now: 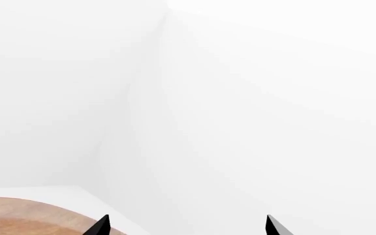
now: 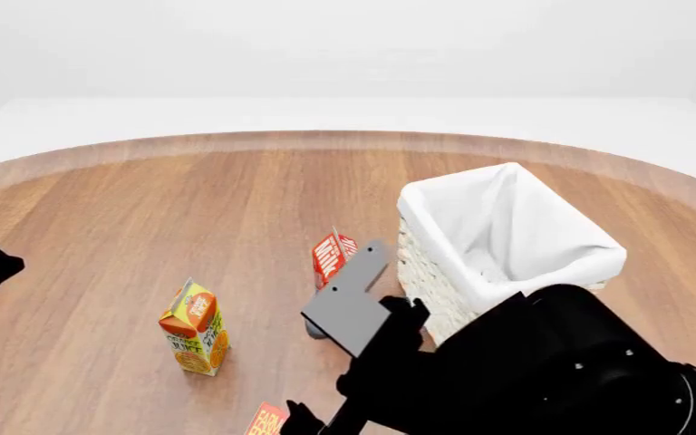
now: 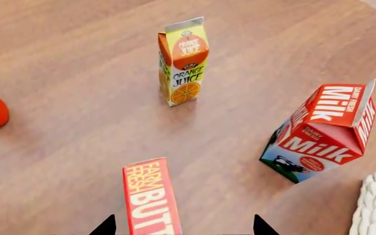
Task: Pick up the cream cheese box and the butter, and put them in the basket.
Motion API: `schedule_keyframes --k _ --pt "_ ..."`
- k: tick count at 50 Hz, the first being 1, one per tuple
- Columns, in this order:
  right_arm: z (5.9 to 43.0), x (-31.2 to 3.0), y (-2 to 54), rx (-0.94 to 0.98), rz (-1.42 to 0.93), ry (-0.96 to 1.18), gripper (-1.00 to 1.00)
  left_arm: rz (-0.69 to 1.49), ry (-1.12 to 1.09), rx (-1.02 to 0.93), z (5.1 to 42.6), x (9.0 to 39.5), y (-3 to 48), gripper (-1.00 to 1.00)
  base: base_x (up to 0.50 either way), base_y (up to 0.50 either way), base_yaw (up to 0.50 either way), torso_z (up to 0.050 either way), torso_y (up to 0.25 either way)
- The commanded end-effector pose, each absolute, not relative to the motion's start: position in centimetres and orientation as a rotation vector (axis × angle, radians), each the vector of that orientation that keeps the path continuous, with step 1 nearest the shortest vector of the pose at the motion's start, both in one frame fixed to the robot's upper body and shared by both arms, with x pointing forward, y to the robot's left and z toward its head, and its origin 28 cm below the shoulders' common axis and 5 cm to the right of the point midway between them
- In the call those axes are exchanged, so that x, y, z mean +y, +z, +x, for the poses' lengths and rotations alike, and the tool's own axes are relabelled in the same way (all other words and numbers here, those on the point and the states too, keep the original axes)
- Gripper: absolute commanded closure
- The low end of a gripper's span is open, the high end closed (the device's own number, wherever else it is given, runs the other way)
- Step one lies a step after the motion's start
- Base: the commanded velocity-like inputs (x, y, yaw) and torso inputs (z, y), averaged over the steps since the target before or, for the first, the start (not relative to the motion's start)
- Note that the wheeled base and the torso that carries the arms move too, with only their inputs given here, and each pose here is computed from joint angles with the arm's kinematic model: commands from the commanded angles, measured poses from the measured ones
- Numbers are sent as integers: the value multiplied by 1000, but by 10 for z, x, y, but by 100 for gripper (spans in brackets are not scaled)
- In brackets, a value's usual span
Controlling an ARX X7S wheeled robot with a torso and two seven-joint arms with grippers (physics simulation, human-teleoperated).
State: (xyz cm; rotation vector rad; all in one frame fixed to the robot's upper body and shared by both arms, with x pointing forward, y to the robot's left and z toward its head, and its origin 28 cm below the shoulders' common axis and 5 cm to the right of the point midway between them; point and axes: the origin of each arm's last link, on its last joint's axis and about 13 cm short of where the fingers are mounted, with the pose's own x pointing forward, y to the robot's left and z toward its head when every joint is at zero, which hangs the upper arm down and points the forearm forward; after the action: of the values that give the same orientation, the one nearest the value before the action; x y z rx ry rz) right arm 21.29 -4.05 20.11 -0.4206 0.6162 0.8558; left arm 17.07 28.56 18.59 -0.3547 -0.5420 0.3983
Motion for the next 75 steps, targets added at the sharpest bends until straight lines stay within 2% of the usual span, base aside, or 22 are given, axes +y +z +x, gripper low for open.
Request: schedule_keyframes --k 1,51,75 --pt "217 -37 198 639 -445 865 -100 -354 398 -542 171 286 186 -100 0 0 0 0 0" --pt "231 -11 174 693 -484 942 -100 -357 400 -547 170 287 186 -100 0 0 0 0 0" --pt "235 -9 155 747 -482 943 -100 -357 399 -548 169 286 187 -100 0 0 0 0 0"
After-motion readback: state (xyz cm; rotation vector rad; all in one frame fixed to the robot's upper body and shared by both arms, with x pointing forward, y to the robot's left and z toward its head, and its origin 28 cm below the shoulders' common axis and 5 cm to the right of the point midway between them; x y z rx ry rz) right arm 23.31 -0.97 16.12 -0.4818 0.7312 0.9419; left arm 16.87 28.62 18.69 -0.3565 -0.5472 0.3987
